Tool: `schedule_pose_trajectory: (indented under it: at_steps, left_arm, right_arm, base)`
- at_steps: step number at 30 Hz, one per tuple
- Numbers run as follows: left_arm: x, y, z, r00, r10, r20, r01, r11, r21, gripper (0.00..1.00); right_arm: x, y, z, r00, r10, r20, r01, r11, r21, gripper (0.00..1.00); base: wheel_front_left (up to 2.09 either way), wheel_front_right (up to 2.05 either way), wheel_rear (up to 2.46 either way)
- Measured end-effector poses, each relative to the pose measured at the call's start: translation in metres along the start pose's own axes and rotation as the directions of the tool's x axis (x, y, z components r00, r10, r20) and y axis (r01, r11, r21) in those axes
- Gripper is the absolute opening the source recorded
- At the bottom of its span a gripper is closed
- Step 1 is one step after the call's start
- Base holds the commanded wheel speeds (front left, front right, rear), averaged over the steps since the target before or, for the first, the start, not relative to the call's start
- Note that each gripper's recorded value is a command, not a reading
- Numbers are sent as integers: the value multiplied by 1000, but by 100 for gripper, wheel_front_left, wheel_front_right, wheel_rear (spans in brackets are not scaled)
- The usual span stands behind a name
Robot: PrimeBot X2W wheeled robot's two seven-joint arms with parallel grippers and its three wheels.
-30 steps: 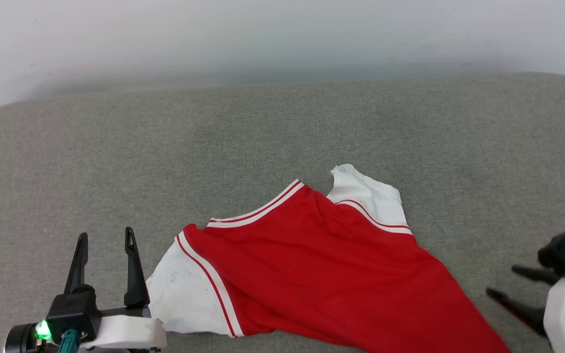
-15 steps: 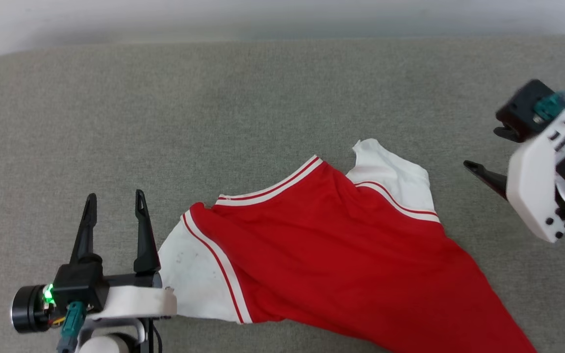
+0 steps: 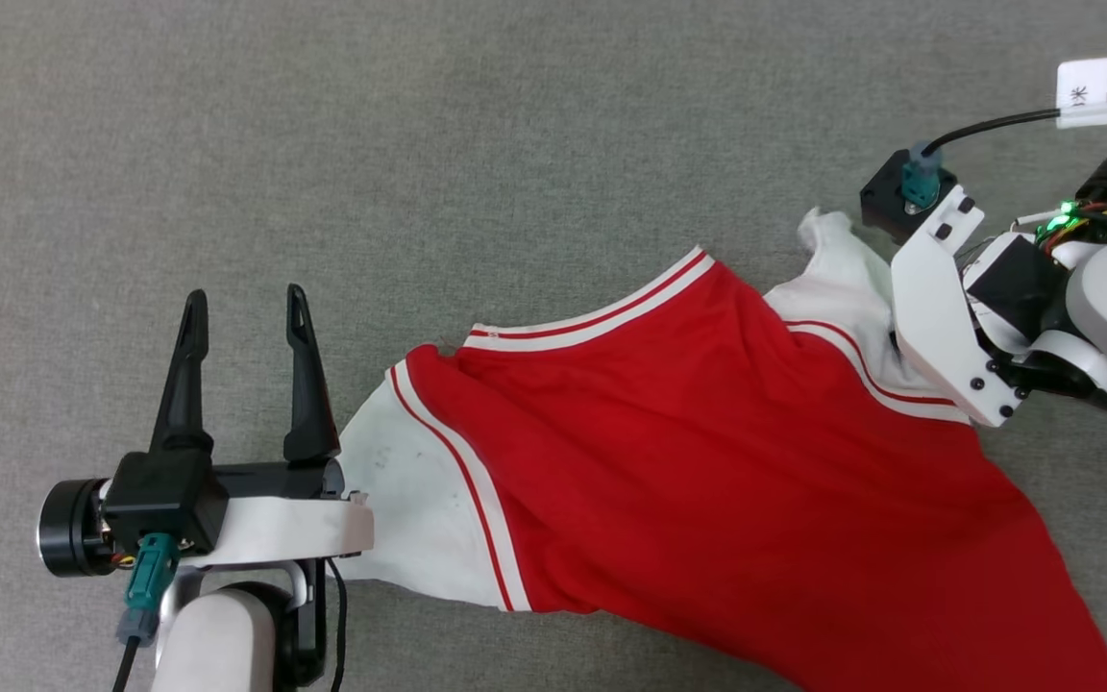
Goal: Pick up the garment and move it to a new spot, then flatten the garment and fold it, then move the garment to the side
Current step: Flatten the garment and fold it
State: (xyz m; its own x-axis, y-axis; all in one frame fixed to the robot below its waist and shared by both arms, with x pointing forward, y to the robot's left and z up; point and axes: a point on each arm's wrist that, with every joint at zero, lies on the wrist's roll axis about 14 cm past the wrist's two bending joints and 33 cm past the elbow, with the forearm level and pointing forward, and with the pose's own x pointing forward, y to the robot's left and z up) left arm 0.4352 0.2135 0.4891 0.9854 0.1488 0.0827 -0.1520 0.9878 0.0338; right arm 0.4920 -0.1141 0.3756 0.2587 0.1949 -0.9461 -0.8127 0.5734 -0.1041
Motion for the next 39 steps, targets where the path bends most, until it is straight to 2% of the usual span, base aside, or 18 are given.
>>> schedule_pose_trajectory:
  at_steps: [5,6,7,12,16,19,22,27,30,33,35,38,39]
  left_arm:
    - [2,4,-10,1000,17,-23,-17,1000,3,100]
    - [2,3,-10,1000,18,-25,-18,1000,3,100]
    - [3,3,-10,1000,17,-25,-17,1000,2,100]
    - [1,2,-3,1000,9,-10,-9,1000,-2,100]
    - [-8,3,6,1000,10,5,-10,1000,-2,100]
    - [-17,5,13,1000,13,16,-13,1000,-6,100]
    - [-24,5,20,1000,12,27,-11,1000,-11,100]
    - [-28,-2,28,999,-12,46,13,1000,-20,100]
    - [-28,-4,27,999,-22,46,23,1000,-19,100]
    - [-27,-6,24,999,-32,39,33,999,-18,100]
    - [-27,-7,23,999,-36,34,37,999,-12,100]
    - [-28,-7,22,999,-44,31,45,999,-10,100]
    - [-27,-7,23,998,-45,34,45,999,-5,100]
  right_arm:
    - [18,5,-4,999,37,-9,-37,999,-19,100]
    - [18,5,-3,999,37,0,-37,999,-19,45]
    - [18,5,-2,999,34,16,-34,999,-18,1]
    - [3,1,9,991,1,133,3,1000,-31,0]
    - [-33,-26,14,963,-91,256,90,996,14,0]
    - [-62,-43,0,943,-156,293,147,988,53,0]
    - [-83,-55,-27,929,-208,306,171,975,142,0]
    - [-95,-64,-97,932,-272,239,193,932,307,0]
    - [-84,-56,-135,947,-263,187,166,894,416,0]
    - [-65,-43,-172,965,-239,109,159,862,481,0]
    - [-51,-27,-186,974,-207,87,132,843,522,0]
    - [-48,-26,-185,967,-227,117,123,817,564,0]
    - [-48,-26,-183,962,-239,131,123,811,572,33]
  base:
    - [0,0,0]
    - [0,0,0]
    - [0,0,0]
    - [0,0,0]
    - [0,0,0]
    - [0,0,0]
    - [0,0,0]
    - [0,0,0]
    - [0,0,0]
    - [0,0,0]
    - [0,0,0]
    - [0,0,0]
    - [0,0,0]
